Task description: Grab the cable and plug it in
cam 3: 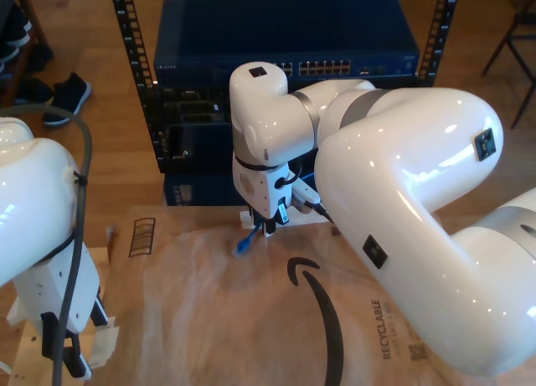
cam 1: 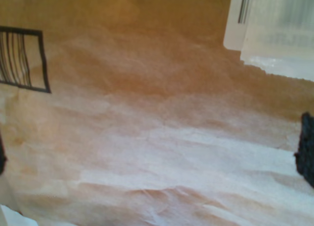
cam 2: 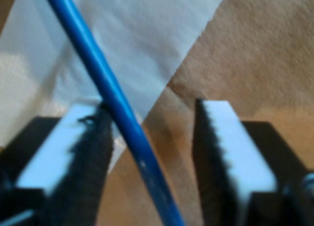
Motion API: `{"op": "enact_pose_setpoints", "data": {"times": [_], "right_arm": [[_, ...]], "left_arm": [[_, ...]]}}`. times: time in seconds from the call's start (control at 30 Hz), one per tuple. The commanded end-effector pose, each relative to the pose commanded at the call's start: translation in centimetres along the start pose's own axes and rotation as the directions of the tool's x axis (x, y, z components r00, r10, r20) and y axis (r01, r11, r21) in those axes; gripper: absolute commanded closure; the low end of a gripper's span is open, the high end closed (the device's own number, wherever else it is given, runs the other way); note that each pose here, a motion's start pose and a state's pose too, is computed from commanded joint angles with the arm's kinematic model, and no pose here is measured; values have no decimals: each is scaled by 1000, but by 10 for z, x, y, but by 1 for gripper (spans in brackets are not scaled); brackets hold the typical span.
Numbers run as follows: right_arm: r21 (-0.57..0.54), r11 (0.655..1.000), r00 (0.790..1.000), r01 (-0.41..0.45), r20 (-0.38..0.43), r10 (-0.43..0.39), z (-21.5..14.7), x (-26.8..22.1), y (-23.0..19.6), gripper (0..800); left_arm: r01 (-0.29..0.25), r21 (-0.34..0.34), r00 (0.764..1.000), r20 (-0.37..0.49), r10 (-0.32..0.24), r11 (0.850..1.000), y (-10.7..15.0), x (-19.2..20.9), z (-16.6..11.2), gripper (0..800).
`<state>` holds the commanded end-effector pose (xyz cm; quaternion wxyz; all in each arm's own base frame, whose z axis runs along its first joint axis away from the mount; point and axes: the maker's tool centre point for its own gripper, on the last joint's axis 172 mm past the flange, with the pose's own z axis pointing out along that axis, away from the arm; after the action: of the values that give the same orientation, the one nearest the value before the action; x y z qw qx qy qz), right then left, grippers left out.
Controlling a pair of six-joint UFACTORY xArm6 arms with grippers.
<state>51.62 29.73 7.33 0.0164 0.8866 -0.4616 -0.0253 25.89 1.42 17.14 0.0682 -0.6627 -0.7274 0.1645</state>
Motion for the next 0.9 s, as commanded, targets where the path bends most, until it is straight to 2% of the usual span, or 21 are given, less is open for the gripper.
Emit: {"op": "enact_pose_setpoints", "data": {"times": [0.03,0.1,0.2,0.27,0.4,0.57,0.7,0.8,0.9], "right_arm": [[2,1000,1000,-14,0,14,-1,0,0,753],[3,999,999,-47,1,47,-2,0,0,790],[5,996,996,-91,7,91,-8,-1,1,799],[31,992,993,-119,13,118,-31,-3,0,799],[80,982,984,-174,38,171,-76,12,2,799],[207,932,954,-298,52,294,-178,86,22,799],[323,876,931,-359,61,359,-280,125,55,799],[316,871,925,-375,64,375,-316,128,74,799],[277,858,900,-433,80,428,-341,113,111,799]], "left_arm": [[0,-2,1000,0,0,1000,0,0,0,0],[0,-3,1000,0,0,1000,0,0,-1,0],[-1,-11,1000,-1,1,1000,1,0,-4,0],[1,-27,1000,9,-1,1000,4,-4,-14,0],[13,-95,993,122,-1,995,19,-35,-43,0],[13,-156,987,158,12,988,31,-47,-72,0],[15,-202,981,193,25,979,31,-58,-89,0],[16,-217,969,245,39,976,28,-74,-105,0],[14,-215,946,319,57,976,22,-94,-120,0]]}}
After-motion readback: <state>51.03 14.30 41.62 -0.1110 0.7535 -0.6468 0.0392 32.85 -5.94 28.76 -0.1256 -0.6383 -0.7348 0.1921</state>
